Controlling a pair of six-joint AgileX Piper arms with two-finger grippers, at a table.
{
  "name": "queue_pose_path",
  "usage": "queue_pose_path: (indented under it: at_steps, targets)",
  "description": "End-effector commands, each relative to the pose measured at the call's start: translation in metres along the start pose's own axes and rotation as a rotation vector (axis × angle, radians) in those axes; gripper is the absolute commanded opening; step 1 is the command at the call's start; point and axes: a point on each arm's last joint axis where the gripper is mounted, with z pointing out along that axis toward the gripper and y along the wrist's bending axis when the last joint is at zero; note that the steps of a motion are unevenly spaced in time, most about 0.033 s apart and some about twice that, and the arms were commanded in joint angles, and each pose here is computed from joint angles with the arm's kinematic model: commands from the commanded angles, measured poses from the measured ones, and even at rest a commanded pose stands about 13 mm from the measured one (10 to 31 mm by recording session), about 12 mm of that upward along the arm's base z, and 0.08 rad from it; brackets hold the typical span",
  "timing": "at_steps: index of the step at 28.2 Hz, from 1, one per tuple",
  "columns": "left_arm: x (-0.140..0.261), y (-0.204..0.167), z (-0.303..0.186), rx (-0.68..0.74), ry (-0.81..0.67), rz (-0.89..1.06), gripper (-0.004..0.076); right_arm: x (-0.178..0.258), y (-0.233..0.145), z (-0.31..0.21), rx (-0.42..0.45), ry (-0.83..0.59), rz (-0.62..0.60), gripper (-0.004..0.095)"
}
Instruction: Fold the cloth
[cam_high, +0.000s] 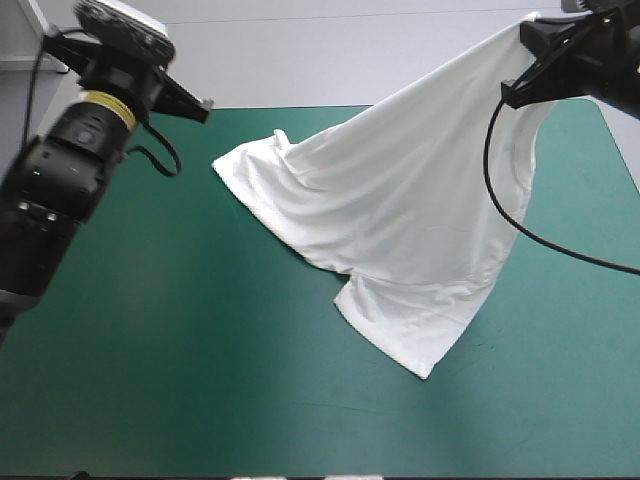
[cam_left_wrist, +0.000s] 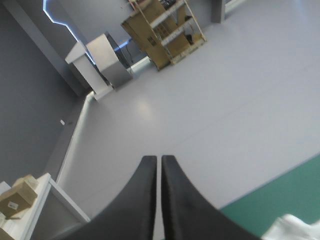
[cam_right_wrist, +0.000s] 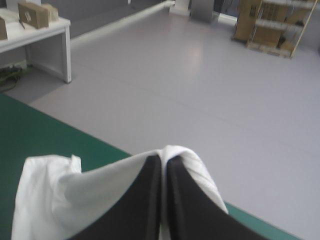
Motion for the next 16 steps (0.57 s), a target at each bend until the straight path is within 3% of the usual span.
queue_pose_path:
  at_steps: [1, 4, 8, 10, 16]
  targets:
    - [-0.048, 0.047, -0.037, -0.079, -0.218, -0.046, 0.0034, -0.041, 0.013, -0.052, 0.024, -0.241, -0.041, -0.0013]
    - [-0.064, 0.059, -0.051, -0.073, -0.246, -0.049, 0.0034, -0.046, 0.016, -0.06, 0.024, -0.264, -0.062, -0.0013]
    - [-0.059, 0.052, -0.051, 0.015, -0.176, -0.086, 0.0034, -0.034, 0.012, -0.039, -0.01, -0.158, -0.049, -0.0013]
    - [-0.045, 0.034, -0.042, 0.149, -0.079, -0.12, 0.0034, -0.02, 0.005, -0.014, -0.025, -0.058, -0.035, -0.0013]
    - [-0.007, -0.02, -0.015, 0.451, 0.022, -0.166, 0.002, 0.009, -0.017, 0.034, 0.038, 0.118, -0.025, -0.0013]
